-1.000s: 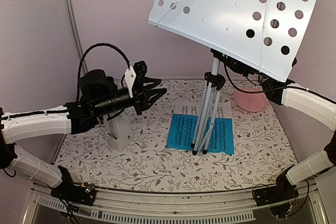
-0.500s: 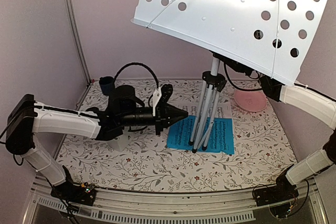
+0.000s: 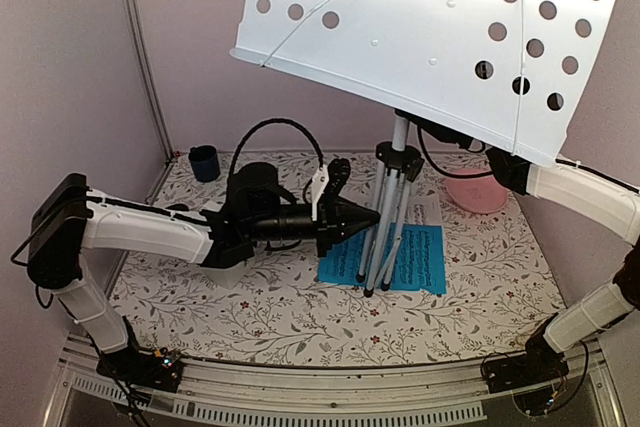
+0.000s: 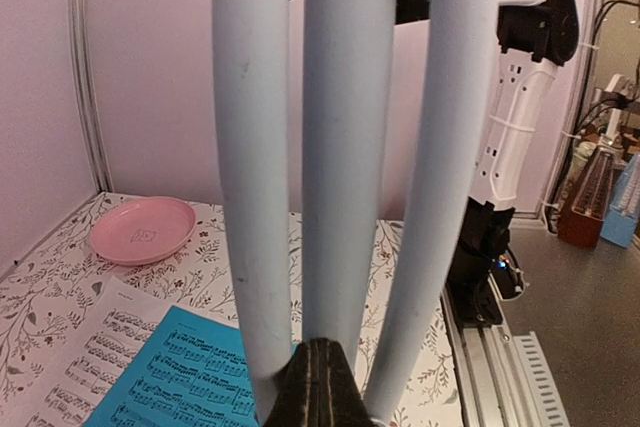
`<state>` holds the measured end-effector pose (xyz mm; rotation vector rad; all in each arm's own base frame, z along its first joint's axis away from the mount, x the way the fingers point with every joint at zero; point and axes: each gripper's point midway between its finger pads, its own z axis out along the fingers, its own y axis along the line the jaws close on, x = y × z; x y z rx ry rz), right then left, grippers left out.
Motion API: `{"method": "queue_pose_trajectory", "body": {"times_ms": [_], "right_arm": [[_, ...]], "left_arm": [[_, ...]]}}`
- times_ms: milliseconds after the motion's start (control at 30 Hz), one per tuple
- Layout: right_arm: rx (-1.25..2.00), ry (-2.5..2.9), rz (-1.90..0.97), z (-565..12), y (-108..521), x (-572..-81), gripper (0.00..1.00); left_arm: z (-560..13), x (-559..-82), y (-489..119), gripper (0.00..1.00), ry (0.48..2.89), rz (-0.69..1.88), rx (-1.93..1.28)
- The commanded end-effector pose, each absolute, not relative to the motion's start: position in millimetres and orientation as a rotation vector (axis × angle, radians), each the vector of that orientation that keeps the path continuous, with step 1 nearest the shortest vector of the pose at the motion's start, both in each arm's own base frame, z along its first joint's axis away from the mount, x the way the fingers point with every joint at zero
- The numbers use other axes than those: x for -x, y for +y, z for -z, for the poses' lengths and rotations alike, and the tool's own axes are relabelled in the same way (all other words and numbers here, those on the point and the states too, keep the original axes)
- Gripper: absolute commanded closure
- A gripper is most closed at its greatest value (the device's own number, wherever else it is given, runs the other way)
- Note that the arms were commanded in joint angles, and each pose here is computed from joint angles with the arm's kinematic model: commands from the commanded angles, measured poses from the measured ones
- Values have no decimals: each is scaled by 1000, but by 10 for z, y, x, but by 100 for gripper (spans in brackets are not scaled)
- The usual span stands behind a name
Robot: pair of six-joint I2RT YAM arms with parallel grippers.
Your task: Set up the instrument practice props
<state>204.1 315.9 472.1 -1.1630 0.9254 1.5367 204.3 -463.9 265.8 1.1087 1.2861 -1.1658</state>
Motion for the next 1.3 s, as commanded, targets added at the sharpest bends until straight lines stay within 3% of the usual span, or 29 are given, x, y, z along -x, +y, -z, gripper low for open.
{"method": "queue_pose_trajectory", "body": {"times_ms": [0,167,333,733,1000,1267], "right_arm": [[1056,698,-1430,-5368,3002,-1882,100],[1056,691,-1429,-5365,3021,-1866,100],[1063,686,-1428,-5356,3035,-1853,100],[1056,670,-1435,-5354,3030,-1810,100],[1045,672,-1444,-5344,3028,-1813,100],[1055,671,-1452,-5349,3024,-1790,100]], "left_arm": [[-2704,-2024,-4731,100,1267,1168,-1100],[-2636,-2040,-4770,99,1286,1168,-1108],[-2614,-1963,-4792,78,1259,1200,-1152],[-2613,-2122,-4834,60,1307,1131,-1110],[-2653,-2309,-4770,56,1336,1039,-1021],[-2751,-2156,-4586,56,1246,1049,-1040]]}}
